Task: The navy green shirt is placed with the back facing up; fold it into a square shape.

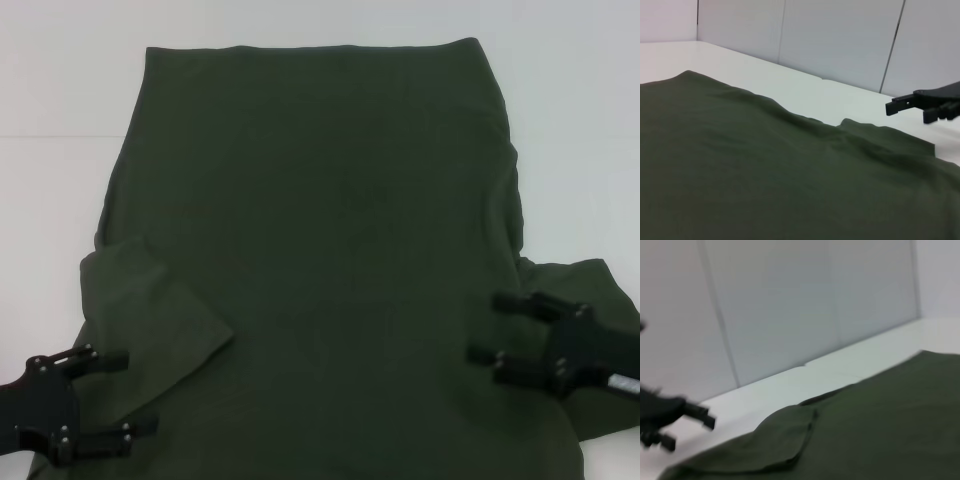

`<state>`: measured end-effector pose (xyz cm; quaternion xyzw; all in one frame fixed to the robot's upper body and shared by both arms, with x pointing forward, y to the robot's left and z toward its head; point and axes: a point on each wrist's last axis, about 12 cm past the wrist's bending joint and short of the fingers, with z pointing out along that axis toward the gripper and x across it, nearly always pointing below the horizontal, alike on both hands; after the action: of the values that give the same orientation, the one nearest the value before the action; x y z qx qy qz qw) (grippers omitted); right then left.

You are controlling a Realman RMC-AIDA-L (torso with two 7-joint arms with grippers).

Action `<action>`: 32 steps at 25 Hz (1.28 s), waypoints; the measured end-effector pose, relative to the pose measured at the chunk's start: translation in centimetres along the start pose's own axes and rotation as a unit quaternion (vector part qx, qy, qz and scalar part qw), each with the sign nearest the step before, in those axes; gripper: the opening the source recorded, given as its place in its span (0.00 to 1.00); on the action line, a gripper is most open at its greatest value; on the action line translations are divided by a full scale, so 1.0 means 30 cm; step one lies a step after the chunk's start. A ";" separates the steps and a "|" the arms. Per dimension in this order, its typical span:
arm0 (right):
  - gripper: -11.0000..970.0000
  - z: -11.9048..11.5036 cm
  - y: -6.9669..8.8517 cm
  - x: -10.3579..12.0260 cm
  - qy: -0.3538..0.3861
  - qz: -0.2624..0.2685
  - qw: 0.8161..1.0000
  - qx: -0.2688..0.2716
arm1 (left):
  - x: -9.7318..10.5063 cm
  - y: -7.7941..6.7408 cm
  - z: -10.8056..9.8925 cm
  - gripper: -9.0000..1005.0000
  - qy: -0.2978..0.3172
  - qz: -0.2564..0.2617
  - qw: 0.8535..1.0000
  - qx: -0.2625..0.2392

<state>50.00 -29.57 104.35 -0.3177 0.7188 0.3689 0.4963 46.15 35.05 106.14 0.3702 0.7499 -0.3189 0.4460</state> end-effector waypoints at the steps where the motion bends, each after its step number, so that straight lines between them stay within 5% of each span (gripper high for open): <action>1: 0.91 -0.017 -0.009 -0.013 0.003 0.024 1.000 0.003 | -0.001 -0.001 0.000 0.88 -0.001 0.000 1.000 0.001; 6: 0.91 -0.126 -0.062 -0.106 0.059 0.159 0.985 0.030 | -0.004 -0.004 -0.002 0.88 -0.002 0.002 1.000 0.007; 11: 0.91 -0.240 -0.095 -0.225 0.121 0.274 0.951 0.079 | -0.014 0.002 -0.003 0.88 -0.002 0.009 1.000 0.012; 17: 0.91 -0.340 -0.138 -0.322 0.187 0.419 0.874 0.161 | -0.026 0.010 -0.006 0.88 0.002 0.020 1.000 0.012; 25: 0.91 -0.390 -0.190 -0.302 0.255 0.454 0.815 0.252 | -0.036 0.014 0.002 0.88 0.000 0.027 1.000 0.015; 32: 0.91 -0.323 -0.209 -0.263 0.279 0.453 0.810 0.248 | -0.038 0.019 -0.004 0.88 -0.003 0.027 1.000 0.007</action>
<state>52.94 -40.36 112.77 0.0885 0.9558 0.2567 0.1132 46.96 35.14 107.12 0.3925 0.7360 -0.3132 0.4540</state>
